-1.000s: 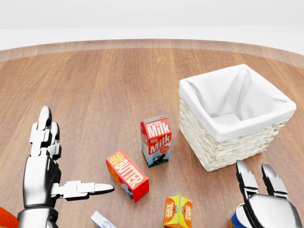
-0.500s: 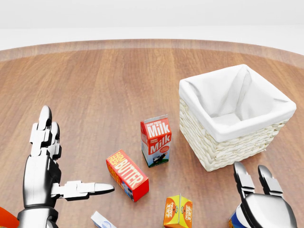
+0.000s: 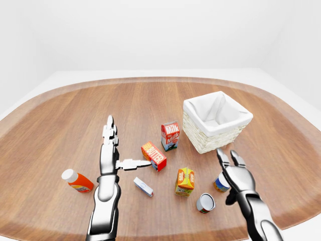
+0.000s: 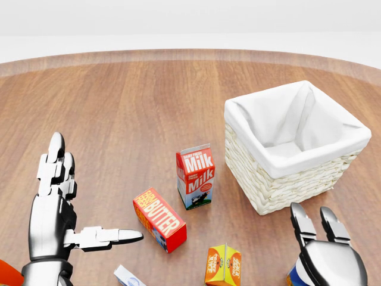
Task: Pick up the alphabet soup and the tomato sauce, and put them in the basket.
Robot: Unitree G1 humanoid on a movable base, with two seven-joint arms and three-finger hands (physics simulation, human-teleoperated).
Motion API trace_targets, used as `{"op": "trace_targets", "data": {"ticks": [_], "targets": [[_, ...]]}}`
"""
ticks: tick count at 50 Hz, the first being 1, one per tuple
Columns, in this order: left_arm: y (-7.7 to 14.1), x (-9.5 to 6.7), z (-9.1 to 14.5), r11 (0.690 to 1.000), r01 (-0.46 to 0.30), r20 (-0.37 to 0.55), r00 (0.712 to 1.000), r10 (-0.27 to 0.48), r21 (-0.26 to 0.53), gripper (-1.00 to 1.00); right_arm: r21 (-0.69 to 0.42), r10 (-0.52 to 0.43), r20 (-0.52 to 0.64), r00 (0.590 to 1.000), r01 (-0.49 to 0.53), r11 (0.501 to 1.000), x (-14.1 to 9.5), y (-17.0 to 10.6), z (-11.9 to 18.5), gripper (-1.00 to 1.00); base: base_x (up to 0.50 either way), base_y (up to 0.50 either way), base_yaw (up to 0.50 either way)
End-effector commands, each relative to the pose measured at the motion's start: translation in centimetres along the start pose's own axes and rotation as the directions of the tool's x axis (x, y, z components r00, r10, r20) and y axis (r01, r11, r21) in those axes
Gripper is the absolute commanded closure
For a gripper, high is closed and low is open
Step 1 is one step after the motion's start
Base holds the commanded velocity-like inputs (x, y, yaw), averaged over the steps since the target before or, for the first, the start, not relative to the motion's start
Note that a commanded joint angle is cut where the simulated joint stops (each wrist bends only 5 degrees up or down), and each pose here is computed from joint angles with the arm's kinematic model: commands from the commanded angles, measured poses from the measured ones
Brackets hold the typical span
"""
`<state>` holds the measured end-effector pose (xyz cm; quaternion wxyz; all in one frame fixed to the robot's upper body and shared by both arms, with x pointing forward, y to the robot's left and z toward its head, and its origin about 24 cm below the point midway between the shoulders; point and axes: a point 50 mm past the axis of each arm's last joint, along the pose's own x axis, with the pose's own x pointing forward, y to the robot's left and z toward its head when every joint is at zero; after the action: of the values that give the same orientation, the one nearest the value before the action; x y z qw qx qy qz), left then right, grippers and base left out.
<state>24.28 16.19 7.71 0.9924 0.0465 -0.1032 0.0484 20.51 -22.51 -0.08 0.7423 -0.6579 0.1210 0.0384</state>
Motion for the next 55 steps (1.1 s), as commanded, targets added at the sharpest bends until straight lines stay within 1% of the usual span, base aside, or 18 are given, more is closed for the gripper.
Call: {"op": "trace_targets", "data": {"ticks": [1, 7, 11, 20, 40, 41, 44, 47, 49, 55], "targets": [[0.3, -0.1, 0.2, 1.0, -0.006, 0.007, 1.0, 0.006, -0.02, -1.0, -0.006, 0.003, 0.003, 1.0, -0.003, 1.0, 0.2, 0.1, 0.0, -1.0, 0.0, 0.0, 0.0], [0.2, -0.1, -0.2, 1.0, -0.006, -0.011, 1.0, 0.006, -0.02, -1.0, -0.004, 0.007, 0.007, 1.0, -0.007, 1.0, 0.7, 0.4, 0.0, -1.0, 0.0, 0.0, 0.0], [0.2, -0.1, -0.2, 1.0, -0.005, -0.009, 1.0, 0.005, -0.02, -1.0, 0.002, 0.014, 0.014, 1.0, -0.014, 1.0, 0.6, 0.5, 0.2, -1.0, 0.0, 0.0, 0.0], [0.2, -0.1, -0.3, 1.0, -0.003, -0.014, 1.0, 0.003, -0.019, -1.0, 0.0, 0.022, 0.018, 1.0, -0.022, 1.0, 1.1, 1.1, 0.2, -1.0, 0.0, 0.0, 0.0], [0.2, 0.0, -0.3, 1.0, -0.003, -0.014, 1.0, 0.003, -0.018, -1.0, -0.008, 0.054, -0.008, 0.999, -0.054, 0.999, 1.7, 2.6, -0.9, -1.0, 0.0, 0.0, 0.0], [0.1, -0.1, -0.5, 1.0, -0.003, -0.024, 1.0, 0.002, -0.018, -1.0, -0.008, 0.055, -0.008, 0.998, -0.055, 0.998, 1.7, 2.7, -0.9, -1.0, 0.0, 0.0, 0.0], [0.2, 0.0, -0.3, 1.0, -0.003, -0.012, 1.0, 0.003, -0.018, -1.0, -0.006, 0.059, -0.009, 0.998, -0.059, 0.998, 1.6, 2.7, -1.0, -1.0, 0.0, 0.0, 0.0], [0.1, -0.1, -0.7, 1.0, -0.003, -0.029, 1.0, 0.003, -0.017, -1.0, -0.006, 0.061, -0.013, 0.998, -0.061, 0.998, 1.6, 2.8, -1.1, -1.0, 0.0, 0.0, 0.0], [0.2, 0.0, -0.2, 1.0, -0.004, -0.011, 1.0, 0.003, -0.018, -1.0, -0.007, 0.062, -0.014, 0.998, -0.062, 0.998, 1.6, 2.8, -1.1, -1.0, 0.0, 0.0, 0.0], [0.2, 0.0, 0.0, 1.0, -0.005, -0.002, 1.0, 0.005, -0.019, -1.0, -0.008, 0.064, -0.016, 0.998, -0.064, 0.998, 1.6, 2.9, -1.2, -1.0, 0.0, 0.0, 0.0]]}}
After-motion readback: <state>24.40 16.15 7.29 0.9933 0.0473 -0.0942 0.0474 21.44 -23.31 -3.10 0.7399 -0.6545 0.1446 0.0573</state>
